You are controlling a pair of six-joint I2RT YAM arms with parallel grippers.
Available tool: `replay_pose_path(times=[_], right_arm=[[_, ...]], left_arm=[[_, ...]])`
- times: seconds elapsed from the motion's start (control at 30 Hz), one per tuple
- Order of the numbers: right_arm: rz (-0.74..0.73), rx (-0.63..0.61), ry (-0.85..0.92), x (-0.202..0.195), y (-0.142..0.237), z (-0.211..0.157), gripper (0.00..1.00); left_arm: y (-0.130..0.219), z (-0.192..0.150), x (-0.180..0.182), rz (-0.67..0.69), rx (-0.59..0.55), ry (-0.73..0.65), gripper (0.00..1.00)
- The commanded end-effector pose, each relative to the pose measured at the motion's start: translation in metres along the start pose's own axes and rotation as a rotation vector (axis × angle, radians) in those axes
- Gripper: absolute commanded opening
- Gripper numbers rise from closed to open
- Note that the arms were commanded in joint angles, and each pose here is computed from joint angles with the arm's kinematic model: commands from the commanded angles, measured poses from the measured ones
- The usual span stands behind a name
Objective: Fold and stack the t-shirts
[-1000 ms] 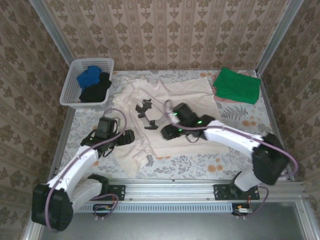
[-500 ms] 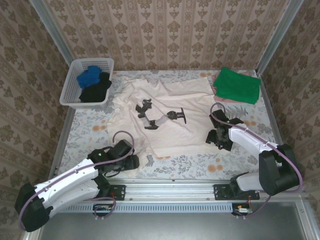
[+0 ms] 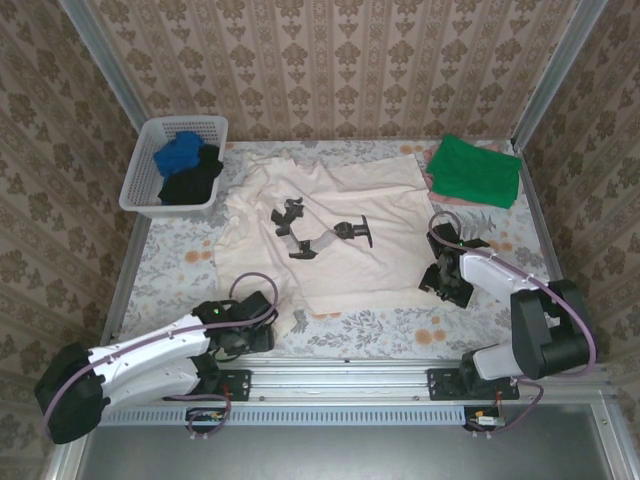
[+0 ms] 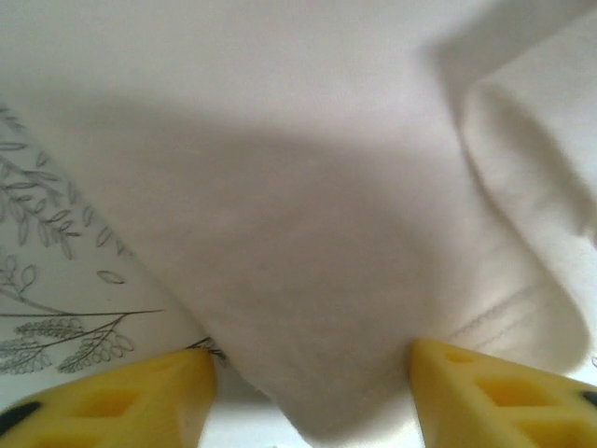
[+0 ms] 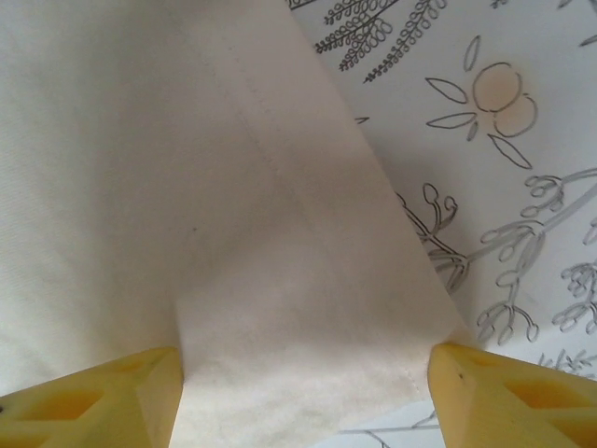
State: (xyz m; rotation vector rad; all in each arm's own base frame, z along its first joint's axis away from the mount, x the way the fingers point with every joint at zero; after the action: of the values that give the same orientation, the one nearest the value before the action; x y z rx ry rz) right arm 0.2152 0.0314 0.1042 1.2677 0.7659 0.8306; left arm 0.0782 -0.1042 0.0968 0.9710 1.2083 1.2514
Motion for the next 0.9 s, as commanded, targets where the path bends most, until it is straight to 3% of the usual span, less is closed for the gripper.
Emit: replay_pose_path(times=[0.0, 0.13, 0.23, 0.4, 0.53, 0.6, 0.67, 0.87], right_arm=[[0.001, 0.037, -0.002, 0.0, -0.009, -0.003, 0.68], [-0.016, 0.04, -0.007, -0.002, -0.009, -0.003, 0.66], [-0.005, 0.044, -0.017, -0.002, -0.008, -0.004, 0.66], [-0.037, 0.052, -0.006, -0.009, -0.009, -0.004, 0.63], [-0.001, 0.059, -0.014, -0.012, -0.011, -0.005, 0.45], [0.016, 0.064, -0.018, -0.012, -0.008, -0.006, 0.43], [0.01, 0.056, -0.02, -0.015, -0.003, -0.008, 0.57], [0.034, 0.009, -0.046, -0.026, 0.016, -0.011, 0.68]], left_arm=[[-0.015, -0.002, -0.005, -0.051, 0.003, -0.005, 0.4], [-0.003, 0.002, -0.005, -0.058, -0.031, -0.022, 0.12], [0.012, 0.005, 0.0, -0.075, -0.068, -0.017, 0.0], [0.032, 0.008, 0.011, -0.13, -0.149, 0.016, 0.0], [0.04, 0.017, 0.015, -0.154, -0.214, 0.068, 0.0], [0.048, 0.022, 0.016, -0.164, -0.253, 0.084, 0.0], [0.061, 0.026, 0.02, -0.171, -0.312, 0.099, 0.0], [0.081, 0.031, 0.032, -0.198, -0.433, 0.165, 0.0]])
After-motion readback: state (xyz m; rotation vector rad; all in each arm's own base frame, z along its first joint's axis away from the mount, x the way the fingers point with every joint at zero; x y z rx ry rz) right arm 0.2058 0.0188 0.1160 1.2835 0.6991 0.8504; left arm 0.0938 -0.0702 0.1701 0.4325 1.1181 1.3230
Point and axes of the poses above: each hand's point on the last joint's axis, 136 mm out from that joint toward the fingers, its own y axis back along the fingers, its own x axis along the line the jaws close on, z = x × y, the point moved 9 cm from there along y, back along the fingers, and after that the axes turned 2 degrees about y, right-handed, at the moved point
